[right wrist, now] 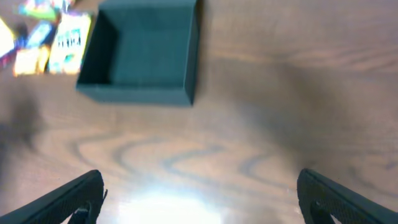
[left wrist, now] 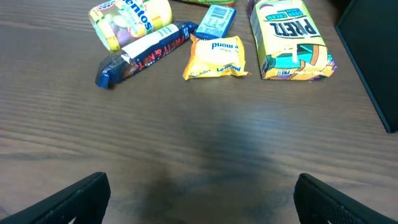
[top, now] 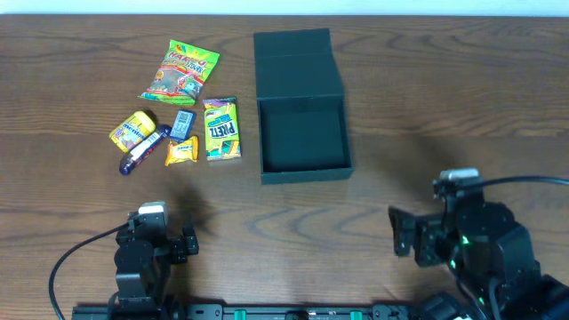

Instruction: Pack container

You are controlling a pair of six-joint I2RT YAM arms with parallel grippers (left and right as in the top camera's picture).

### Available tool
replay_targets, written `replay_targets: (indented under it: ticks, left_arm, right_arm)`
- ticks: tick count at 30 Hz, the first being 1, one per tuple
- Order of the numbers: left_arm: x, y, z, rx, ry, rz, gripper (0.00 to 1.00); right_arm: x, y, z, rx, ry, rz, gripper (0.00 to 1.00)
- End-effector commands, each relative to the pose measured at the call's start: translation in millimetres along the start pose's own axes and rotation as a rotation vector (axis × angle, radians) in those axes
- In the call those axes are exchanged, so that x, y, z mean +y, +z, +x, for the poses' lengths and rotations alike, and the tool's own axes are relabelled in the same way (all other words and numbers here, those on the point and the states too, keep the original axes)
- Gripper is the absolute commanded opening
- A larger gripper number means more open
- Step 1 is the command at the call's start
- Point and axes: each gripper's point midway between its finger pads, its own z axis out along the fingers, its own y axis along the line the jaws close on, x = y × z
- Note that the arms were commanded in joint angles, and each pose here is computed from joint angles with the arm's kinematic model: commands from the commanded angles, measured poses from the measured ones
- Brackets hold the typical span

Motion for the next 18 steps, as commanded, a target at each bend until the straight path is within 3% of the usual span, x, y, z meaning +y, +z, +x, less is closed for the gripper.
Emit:
replay_targets:
  ticks: [1,7,14,18]
  left_arm:
    - [4,1,2,0.004,0.002,-0.023,0.95]
    - [4,1,2,0.004,0.002,-0.023,0.95]
    - [4,1,2,0.003,-0.003,-0.02,0.95]
    - [4,1,2,0.002,-0.101,-0.02,0.95]
  right_arm:
    - [7,0,19,0.077,-0.029,-0.056,0.98]
    - [22,-5,40,0.174,-0.029,-0.155,0.98]
    - [21,-29,35,0.163,-0.037,-0.165,0.99]
    - [15,-44,32,0.152,-0.04,-0.142,0.99]
